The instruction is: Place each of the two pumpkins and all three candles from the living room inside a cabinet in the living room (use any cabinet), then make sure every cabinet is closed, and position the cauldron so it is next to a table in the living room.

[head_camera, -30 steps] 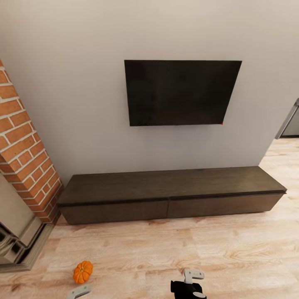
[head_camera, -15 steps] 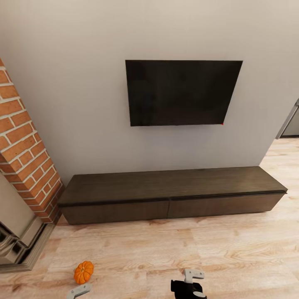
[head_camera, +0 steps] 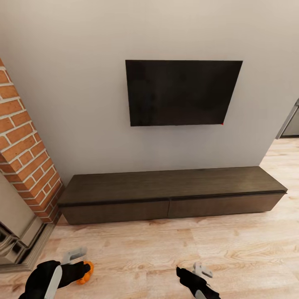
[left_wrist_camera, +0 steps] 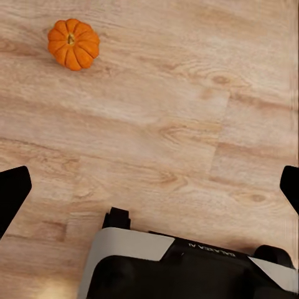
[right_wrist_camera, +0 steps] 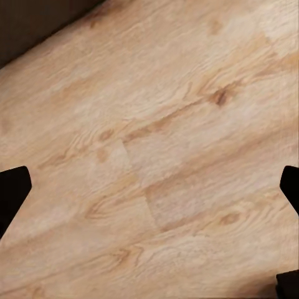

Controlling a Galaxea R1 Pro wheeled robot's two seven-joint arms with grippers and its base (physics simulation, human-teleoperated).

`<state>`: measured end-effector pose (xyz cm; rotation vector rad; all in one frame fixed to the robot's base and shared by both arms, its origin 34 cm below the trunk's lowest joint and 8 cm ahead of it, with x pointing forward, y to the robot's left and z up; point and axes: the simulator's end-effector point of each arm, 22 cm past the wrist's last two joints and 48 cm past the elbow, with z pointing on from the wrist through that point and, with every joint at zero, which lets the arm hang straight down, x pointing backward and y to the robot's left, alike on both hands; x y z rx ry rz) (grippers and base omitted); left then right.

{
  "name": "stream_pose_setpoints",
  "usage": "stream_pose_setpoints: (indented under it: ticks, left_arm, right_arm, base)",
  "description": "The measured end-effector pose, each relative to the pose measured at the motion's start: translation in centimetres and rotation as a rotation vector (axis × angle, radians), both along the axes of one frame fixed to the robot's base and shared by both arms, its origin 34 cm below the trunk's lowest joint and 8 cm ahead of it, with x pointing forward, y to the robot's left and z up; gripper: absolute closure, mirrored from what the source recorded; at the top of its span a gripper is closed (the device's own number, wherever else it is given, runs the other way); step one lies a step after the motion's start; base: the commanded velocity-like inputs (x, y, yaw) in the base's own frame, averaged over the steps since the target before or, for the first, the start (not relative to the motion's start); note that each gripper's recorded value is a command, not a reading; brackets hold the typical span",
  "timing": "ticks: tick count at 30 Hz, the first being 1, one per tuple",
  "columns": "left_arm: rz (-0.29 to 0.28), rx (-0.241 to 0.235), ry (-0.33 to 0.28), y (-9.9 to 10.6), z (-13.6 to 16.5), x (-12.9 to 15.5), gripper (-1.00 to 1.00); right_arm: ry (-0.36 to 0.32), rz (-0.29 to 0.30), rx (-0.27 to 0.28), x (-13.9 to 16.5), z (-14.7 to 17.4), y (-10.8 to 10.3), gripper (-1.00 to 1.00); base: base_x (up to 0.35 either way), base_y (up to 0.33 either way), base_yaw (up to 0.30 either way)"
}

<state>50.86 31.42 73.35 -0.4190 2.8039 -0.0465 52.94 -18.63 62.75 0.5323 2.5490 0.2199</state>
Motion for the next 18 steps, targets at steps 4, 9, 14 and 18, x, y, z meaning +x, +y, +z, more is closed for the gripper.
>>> stream_pose_setpoints:
  ticks: [4,9,14,18]
  left_arm:
    - [0.001,-0.022,-0.013,-0.6,0.5,0.5,-1.00]
    - [0.009,-0.092,-0.033,-2.1,0.9,1.0,-1.00]
    - [0.018,-0.140,-0.047,-3.0,1.1,1.3,-1.00]
    - [0.020,-0.148,-0.052,-3.1,0.7,1.5,-1.00]
  right_arm:
    - [-0.034,0.002,0.237,1.9,1.3,2.8,-1.00]
    - [-0.070,0.056,0.440,4.0,4.0,4.8,-1.00]
    - [-0.089,0.041,0.479,4.9,4.6,4.4,-1.00]
    - [-0.116,0.012,0.482,6.6,4.8,2.7,-1.00]
  base:
    - [0.000,0.000,0.000]
    - [0.000,0.000,0.000]
    - [0.000,0.000,0.000]
    - [0.000,0.000,0.000]
